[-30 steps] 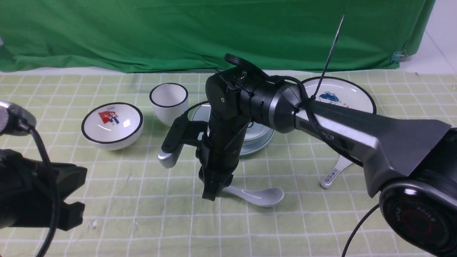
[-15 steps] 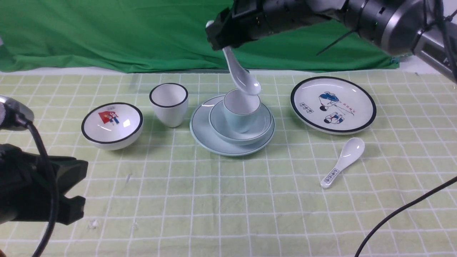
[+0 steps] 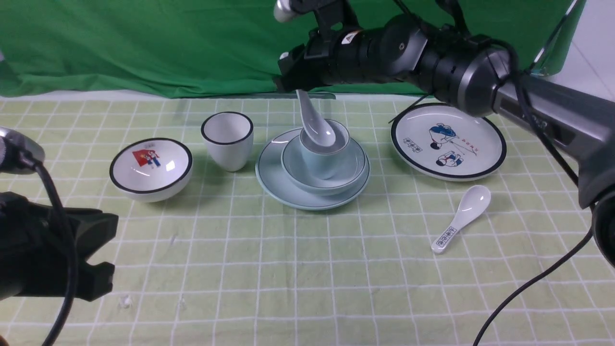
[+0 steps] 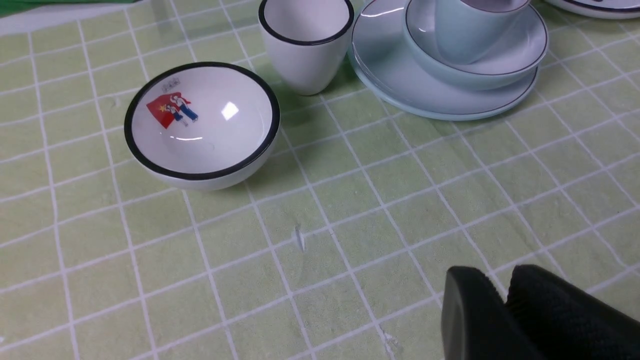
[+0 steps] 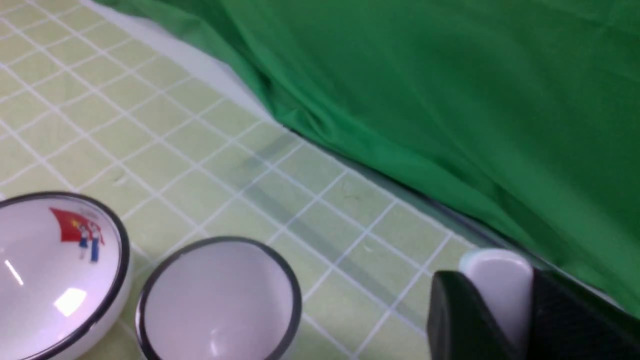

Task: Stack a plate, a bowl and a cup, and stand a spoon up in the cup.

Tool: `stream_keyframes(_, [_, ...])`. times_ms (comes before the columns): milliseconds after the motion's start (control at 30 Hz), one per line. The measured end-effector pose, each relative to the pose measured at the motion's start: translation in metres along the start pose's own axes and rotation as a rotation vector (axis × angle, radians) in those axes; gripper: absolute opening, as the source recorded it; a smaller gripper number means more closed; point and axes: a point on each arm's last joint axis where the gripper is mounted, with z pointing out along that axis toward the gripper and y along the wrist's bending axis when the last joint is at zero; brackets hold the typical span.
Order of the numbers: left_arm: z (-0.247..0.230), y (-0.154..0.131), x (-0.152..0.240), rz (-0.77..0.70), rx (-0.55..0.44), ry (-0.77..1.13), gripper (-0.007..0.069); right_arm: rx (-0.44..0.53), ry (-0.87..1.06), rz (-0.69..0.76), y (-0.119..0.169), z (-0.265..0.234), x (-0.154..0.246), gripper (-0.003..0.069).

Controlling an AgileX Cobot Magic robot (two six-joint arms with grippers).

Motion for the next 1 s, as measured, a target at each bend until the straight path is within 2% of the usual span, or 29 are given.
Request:
stream_keyframes(167, [0.0,0.0,0.0,0.0,0.0,0.0,0.0062,-0.008,0.006,-0.002,0.001,-0.001,-0.001,0.0277])
stream_keyframes(233, [0.0,0.0,0.0,0.0,0.0,0.0,0.0062,-0.016,0.009,-0.008,0.002,-0.005,-0.004,0.0288])
stream_keyframes(400, [0.0,0.0,0.0,0.002,-0.001,0.0,0.0062,-0.037,0.025,-0.097,0.004,-0.039,-0.035,0.0248])
stream_keyframes(533, [0.0,0.0,0.0,0.004,-0.002,-0.001,0.0062,0.013,0.04,-0.236,0.008,-0.118,-0.09,0.0184])
stream_keyframes(633, [0.0,0.0,-0.001,0.005,-0.003,-0.006,0.0062,0.058,0.054,-0.314,0.009,-0.162,-0.112,0.0157])
stream_keyframes(667, [0.0,0.0,-0.001,0.005,-0.004,-0.013,0.0062,0.12,0.052,-0.381,0.009,-0.21,-0.132,0.0123])
stream_keyframes(733, [0.0,0.0,-0.002,0.005,-0.005,-0.019,0.0062,0.185,0.063,-0.412,0.007,-0.256,-0.144,0.0083])
stream_keyframes(867, [0.0,0.001,-0.002,0.005,-0.006,-0.027,0.0065,0.302,0.077,-0.402,0.002,-0.339,-0.152,0.0011])
stream_keyframes(1000, [0.0,0.001,-0.003,0.006,-0.007,-0.028,0.0069,0.355,0.076,-0.334,0.004,-0.387,-0.135,0.001])
